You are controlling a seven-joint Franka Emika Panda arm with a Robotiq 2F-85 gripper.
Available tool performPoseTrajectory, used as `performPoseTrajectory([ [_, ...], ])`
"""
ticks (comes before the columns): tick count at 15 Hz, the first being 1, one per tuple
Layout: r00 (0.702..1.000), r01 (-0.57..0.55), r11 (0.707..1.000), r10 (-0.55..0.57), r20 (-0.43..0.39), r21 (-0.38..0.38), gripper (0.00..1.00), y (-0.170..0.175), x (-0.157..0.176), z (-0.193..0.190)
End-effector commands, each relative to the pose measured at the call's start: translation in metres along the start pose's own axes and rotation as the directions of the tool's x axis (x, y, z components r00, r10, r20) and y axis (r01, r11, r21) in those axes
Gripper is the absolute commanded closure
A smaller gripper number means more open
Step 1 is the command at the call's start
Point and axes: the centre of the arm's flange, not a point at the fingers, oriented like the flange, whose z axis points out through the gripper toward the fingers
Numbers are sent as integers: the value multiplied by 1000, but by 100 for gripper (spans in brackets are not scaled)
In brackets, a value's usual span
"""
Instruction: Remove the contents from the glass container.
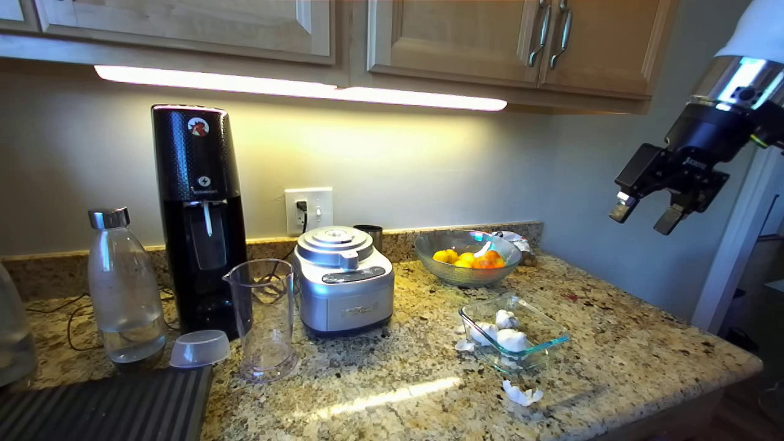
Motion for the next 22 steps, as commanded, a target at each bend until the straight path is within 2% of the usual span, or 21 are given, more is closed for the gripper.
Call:
performPoseTrajectory([
  [1,997,54,998,-54,58,-14,0,-6,21,21],
  [5,981,171,984,-166,99,-52,0,-17,50,69],
  [8,965,251,966,-244,94,-64,0,-28,70,107],
  [14,941,326,942,-316,119,-77,0,-47,95,180],
  [17,927,351,933,-334,171,-80,0,-54,102,201],
  [18,932,340,938,-326,158,-72,0,-44,92,189],
  [22,929,343,937,-328,170,-66,0,-49,100,204],
])
